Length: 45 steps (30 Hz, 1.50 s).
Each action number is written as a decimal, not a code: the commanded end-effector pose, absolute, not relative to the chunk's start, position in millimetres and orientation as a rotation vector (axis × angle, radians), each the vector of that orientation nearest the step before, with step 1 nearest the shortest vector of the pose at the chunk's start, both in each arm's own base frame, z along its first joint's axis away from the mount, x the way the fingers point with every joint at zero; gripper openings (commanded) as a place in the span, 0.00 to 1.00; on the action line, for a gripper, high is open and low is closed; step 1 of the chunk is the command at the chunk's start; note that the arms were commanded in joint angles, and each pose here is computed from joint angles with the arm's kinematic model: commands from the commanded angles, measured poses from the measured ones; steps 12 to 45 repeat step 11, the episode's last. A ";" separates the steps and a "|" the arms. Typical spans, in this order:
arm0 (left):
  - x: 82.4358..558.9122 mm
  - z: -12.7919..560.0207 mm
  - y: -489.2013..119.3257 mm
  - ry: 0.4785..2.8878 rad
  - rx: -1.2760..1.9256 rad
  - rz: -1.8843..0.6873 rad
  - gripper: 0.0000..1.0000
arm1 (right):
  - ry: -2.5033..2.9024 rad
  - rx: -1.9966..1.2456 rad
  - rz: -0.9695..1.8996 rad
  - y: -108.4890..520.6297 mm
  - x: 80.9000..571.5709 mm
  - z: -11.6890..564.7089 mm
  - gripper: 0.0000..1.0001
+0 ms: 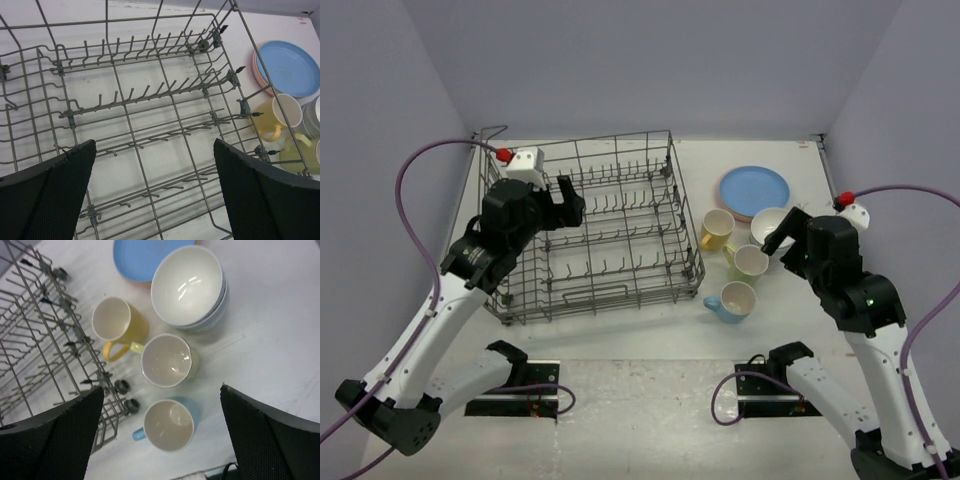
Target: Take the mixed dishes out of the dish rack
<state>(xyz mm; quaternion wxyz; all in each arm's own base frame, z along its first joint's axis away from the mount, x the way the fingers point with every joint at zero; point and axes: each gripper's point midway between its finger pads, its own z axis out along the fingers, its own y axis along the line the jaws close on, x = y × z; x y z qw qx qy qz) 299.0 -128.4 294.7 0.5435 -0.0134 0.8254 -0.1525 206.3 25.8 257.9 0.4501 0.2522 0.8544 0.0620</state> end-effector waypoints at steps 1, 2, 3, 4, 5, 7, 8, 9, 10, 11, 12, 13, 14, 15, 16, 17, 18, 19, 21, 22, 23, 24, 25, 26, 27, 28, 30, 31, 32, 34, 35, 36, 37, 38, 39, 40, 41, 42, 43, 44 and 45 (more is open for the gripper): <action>286.2 308.2 -105.1 1.948 -0.126 -0.298 1.00 | 1.938 0.679 0.074 6.3 226.6 293.7 0.99; 284.6 307.7 -99.5 1.949 -0.147 -0.274 1.00 | 1.922 0.645 0.089 8.4 229.0 299.8 0.99; 281.6 306.0 -95.1 1.955 -0.162 -0.259 1.00 | 1.908 0.618 0.121 12.8 230.7 304.7 0.99; 276.7 305.2 -91.4 1.959 -0.174 -0.252 1.00 | 1.888 0.608 0.144 15.7 234.2 307.1 0.99; 275.3 305.1 -85.9 1.955 -0.193 -0.228 1.00 | 1.865 0.611 0.166 16.0 232.6 310.9 0.99; 270.1 307.3 -79.9 1.946 -0.214 -0.215 1.00 | 1.847 0.617 0.191 17.5 231.6 309.6 0.99; 269.0 308.7 -78.5 1.941 -0.219 -0.214 1.00 | 1.826 0.622 0.206 16.6 228.3 311.3 0.99; 267.8 309.8 -78.5 1.939 -0.217 -0.218 1.00 | 1.806 0.621 0.217 16.8 229.2 312.7 0.99; 267.4 311.1 -79.4 1.935 -0.214 -0.227 1.00 | 1.820 0.607 0.212 17.7 228.8 302.9 0.99; 266.9 311.2 -82.1 1.936 -0.205 -0.243 1.00 | 1.806 0.603 0.218 17.1 227.2 303.4 0.99; 266.9 311.2 -82.1 1.936 -0.205 -0.243 1.00 | 1.806 0.603 0.218 17.1 227.2 303.4 0.99; 266.9 311.2 -82.1 1.936 -0.205 -0.243 1.00 | 1.806 0.603 0.218 17.1 227.2 303.4 0.99; 266.9 311.2 -82.1 1.936 -0.205 -0.243 1.00 | 1.806 0.603 0.218 17.1 227.2 303.4 0.99; 266.9 311.2 -82.1 1.936 -0.205 -0.243 1.00 | 1.806 0.603 0.218 17.1 227.2 303.4 0.99; 266.9 311.2 -82.1 1.936 -0.205 -0.243 1.00 | 1.806 0.603 0.218 17.1 227.2 303.4 0.99; 266.9 311.2 -82.1 1.936 -0.205 -0.243 1.00 | 1.806 0.603 0.218 17.1 227.2 303.4 0.99; 266.9 311.2 -82.1 1.936 -0.205 -0.243 1.00 | 1.806 0.603 0.218 17.1 227.2 303.4 0.99; 266.9 311.2 -82.1 1.936 -0.205 -0.243 1.00 | 1.806 0.603 0.218 17.1 227.2 303.4 0.99; 266.9 311.2 -82.1 1.936 -0.205 -0.243 1.00 | 1.806 0.603 0.218 17.1 227.2 303.4 0.99; 266.9 311.2 -82.1 1.936 -0.205 -0.243 1.00 | 1.806 0.603 0.218 17.1 227.2 303.4 0.99; 266.9 311.2 -82.1 1.936 -0.205 -0.243 1.00 | 1.806 0.603 0.218 17.1 227.2 303.4 0.99; 266.9 311.2 -82.1 1.936 -0.205 -0.243 1.00 | 1.806 0.603 0.218 17.1 227.2 303.4 0.99; 266.9 311.2 -82.1 1.936 -0.205 -0.243 1.00 | 1.806 0.603 0.218 17.1 227.2 303.4 0.99; 266.9 311.2 -82.1 1.936 -0.205 -0.243 1.00 | 1.806 0.603 0.218 17.1 227.2 303.4 0.99; 266.9 311.2 -82.1 1.936 -0.205 -0.243 1.00 | 1.806 0.603 0.218 17.1 227.2 303.4 0.99; 266.9 311.2 -82.1 1.936 -0.205 -0.243 1.00 | 1.806 0.603 0.218 17.1 227.2 303.4 0.99; 266.9 311.2 -82.1 1.936 -0.205 -0.243 1.00 | 1.806 0.603 0.218 17.1 227.2 303.4 0.99; 266.9 311.2 -82.1 1.936 -0.205 -0.243 1.00 | 1.806 0.603 0.218 17.1 227.2 303.4 0.99; 266.9 311.2 -82.1 1.936 -0.205 -0.243 1.00 | 1.806 0.603 0.218 17.1 227.2 303.4 0.99; 266.9 311.2 -82.1 1.936 -0.205 -0.243 1.00 | 1.806 0.603 0.218 17.1 227.2 303.4 0.99; 266.9 311.2 -82.1 1.936 -0.205 -0.243 1.00 | 1.806 0.603 0.218 17.1 227.2 303.4 0.99; 266.9 311.2 -82.1 1.936 -0.205 -0.243 1.00 | 1.806 0.603 0.218 17.1 227.2 303.4 0.99; 266.9 311.2 -82.1 1.936 -0.205 -0.243 1.00 | 1.806 0.603 0.218 17.1 227.2 303.4 0.99; 266.9 311.2 -82.1 1.936 -0.205 -0.243 1.00 | 1.806 0.603 0.218 17.1 227.2 303.4 0.99; 266.9 311.2 -82.1 1.936 -0.205 -0.243 1.00 | 1.806 0.603 0.218 17.1 227.2 303.4 0.99; 266.9 311.2 -82.1 1.936 -0.205 -0.243 1.00 | 1.806 0.603 0.218 17.1 227.2 303.4 0.99; 266.9 311.2 -82.1 1.936 -0.205 -0.243 1.00 | 1.806 0.603 0.218 17.1 227.2 303.4 0.99; 266.9 311.2 -82.1 1.936 -0.205 -0.243 1.00 | 1.806 0.603 0.218 17.1 227.2 303.4 0.99; 266.9 311.2 -82.1 1.936 -0.205 -0.243 1.00 | 1.806 0.603 0.218 17.1 227.2 303.4 0.99; 266.9 311.2 -82.1 1.936 -0.205 -0.243 1.00 | 1.806 0.603 0.218 17.1 227.2 303.4 0.99; 266.9 311.2 -82.1 1.936 -0.205 -0.243 1.00 | 1.806 0.603 0.218 17.1 227.2 303.4 0.99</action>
